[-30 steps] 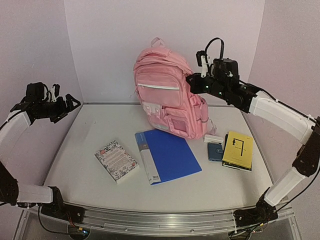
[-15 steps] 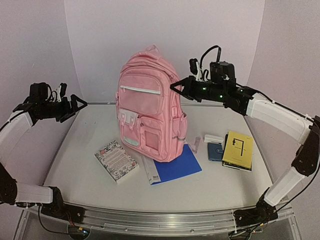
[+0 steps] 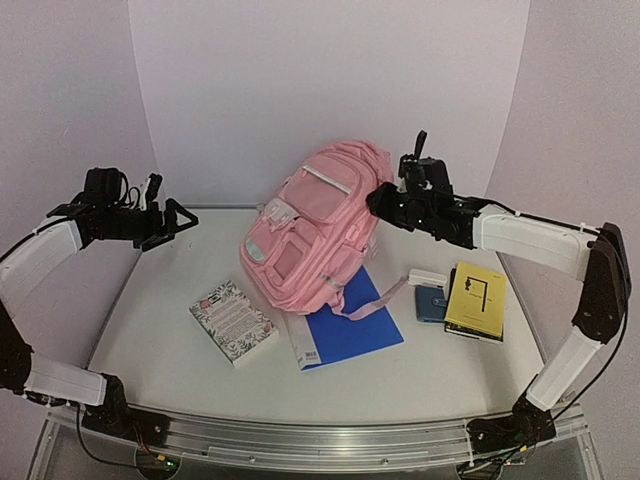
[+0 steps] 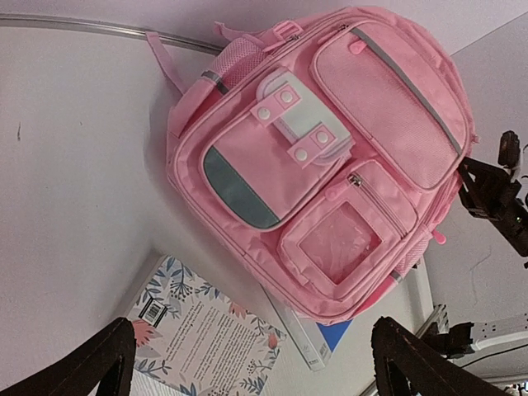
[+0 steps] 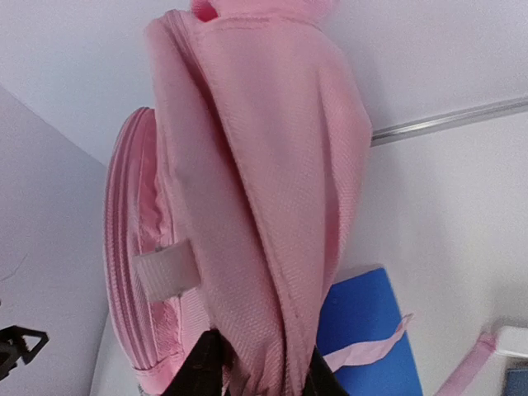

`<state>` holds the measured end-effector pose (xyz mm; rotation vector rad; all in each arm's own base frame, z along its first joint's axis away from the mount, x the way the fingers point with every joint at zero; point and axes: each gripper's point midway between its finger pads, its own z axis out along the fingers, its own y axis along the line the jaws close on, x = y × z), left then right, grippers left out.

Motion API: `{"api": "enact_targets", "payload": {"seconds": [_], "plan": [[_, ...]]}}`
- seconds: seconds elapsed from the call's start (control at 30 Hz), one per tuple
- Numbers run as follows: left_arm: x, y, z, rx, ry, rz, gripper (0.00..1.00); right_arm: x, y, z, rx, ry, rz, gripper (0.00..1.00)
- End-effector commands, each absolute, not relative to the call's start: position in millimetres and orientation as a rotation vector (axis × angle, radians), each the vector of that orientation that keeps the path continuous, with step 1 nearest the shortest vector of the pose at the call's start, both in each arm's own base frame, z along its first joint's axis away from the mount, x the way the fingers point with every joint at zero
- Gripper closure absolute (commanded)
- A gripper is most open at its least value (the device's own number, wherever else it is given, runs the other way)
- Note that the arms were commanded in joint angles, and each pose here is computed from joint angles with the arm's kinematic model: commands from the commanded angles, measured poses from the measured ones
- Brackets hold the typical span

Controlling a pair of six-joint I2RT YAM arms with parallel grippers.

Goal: Pack the student bag
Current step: Place the student bag at the center of the board.

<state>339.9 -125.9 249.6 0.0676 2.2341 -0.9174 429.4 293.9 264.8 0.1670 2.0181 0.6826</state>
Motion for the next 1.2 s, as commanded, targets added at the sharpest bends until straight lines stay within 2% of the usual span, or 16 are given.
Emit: {"api": "enact_targets", "payload": {"seconds": [0.0,0.07,0.33,0.6,0.9,1.0,1.17], "plan": [[343.8,-132.9,251.7,0.12,2.216,-0.925,0.0,439.9,264.3,246.7,0.279,1.977,0.497,0.57],[344.4,-134.2,248.9,0.122,2.224,-0.93,0.0,438.2,258.9,237.5,0.288,1.989,0.463,0.48],[344.7,-139.3,246.8,0.054,2.239,-0.979,0.0,421.4,210.3,229.4,0.361,1.98,0.231,0.03],[338.4,-160.4,221.1,-0.196,2.246,-1.169,0.0,414.7,166.6,211.3,0.333,2.067,0.264,0.02],[334.1,-219.8,183.0,-0.271,2.301,-1.302,0.0,434.4,179.7,144.8,0.234,2.293,0.543,0.03],[334.9,-239.0,176.4,-0.261,2.304,-1.349,0.0,438.4,192.1,124.5,0.206,2.332,0.603,0.07],[338.3,-258.7,156.0,-0.313,2.352,-1.404,0.0,441.0,196.1,91.3,0.201,2.405,0.602,0.19]]}}
